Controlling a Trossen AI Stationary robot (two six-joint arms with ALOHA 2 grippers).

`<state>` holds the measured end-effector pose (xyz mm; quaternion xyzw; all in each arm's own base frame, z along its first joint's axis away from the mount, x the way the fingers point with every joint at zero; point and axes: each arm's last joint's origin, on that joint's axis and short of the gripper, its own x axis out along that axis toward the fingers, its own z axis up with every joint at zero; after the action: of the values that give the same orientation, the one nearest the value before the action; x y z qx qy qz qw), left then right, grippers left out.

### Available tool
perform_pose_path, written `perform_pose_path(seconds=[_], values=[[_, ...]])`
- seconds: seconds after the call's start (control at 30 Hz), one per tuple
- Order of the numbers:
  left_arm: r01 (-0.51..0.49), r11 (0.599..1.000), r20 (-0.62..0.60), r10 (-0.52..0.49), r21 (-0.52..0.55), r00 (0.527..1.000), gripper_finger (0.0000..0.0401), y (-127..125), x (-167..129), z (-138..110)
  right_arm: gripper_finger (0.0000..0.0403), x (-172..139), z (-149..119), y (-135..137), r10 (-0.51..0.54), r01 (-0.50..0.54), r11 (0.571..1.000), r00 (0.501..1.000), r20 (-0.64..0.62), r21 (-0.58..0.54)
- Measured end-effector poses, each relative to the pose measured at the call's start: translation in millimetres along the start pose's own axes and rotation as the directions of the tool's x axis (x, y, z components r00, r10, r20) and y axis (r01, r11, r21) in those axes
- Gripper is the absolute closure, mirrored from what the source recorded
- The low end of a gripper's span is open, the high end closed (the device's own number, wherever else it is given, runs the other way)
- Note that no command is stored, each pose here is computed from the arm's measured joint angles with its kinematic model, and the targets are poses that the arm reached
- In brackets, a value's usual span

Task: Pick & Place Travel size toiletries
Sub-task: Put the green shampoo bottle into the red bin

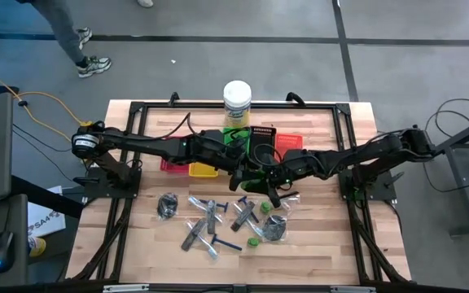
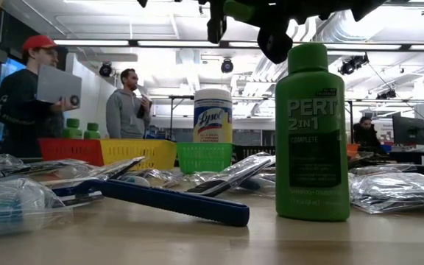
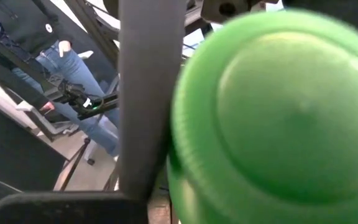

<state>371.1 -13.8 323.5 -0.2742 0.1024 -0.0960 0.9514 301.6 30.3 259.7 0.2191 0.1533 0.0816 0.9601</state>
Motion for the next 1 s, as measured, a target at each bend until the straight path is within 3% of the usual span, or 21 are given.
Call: perform_pose_path(seconds=[0.23, 0.43, 0.73, 0.87, 1.0], values=[[0.009, 1.000, -0.011, -0.009, 0.016, 1.000, 0.0256, -0.5, 0.1, -0.9, 0.0327, 0.3, -0.3, -0.4, -0.005, 0.005, 1.000, 1.000, 0.000, 0.004], [0.004, 1.000, -0.023, -0.003, 0.015, 1.000, 0.0313, 1.3, 4.1, -4.8, 0.0327, 0.6, -2.2, -1.2, -0.012, 0.012, 1.000, 1.000, -0.016, 0.013], [-0.001, 0.999, -0.033, 0.003, 0.040, 0.999, 0.0313, 2.2, 4.5, -6.1, 0.0326, 0.5, -4.5, -2.7, -0.032, 0.032, 0.999, 0.999, -0.039, 0.009], [-0.004, 0.999, -0.041, 0.007, 0.054, 0.999, 0.0313, 2.6, 4.5, -6.9, 0.0304, 0.4, -4.8, -3.0, -0.035, 0.035, 0.999, 0.998, -0.044, 0.014], [-0.007, 0.998, -0.072, 0.012, 0.062, 0.997, 0.0313, 3.4, 4.5, -10.0, 0.0253, 0.1, -6.1, -3.6, -0.028, 0.030, 0.999, 0.998, -0.064, 0.022]])
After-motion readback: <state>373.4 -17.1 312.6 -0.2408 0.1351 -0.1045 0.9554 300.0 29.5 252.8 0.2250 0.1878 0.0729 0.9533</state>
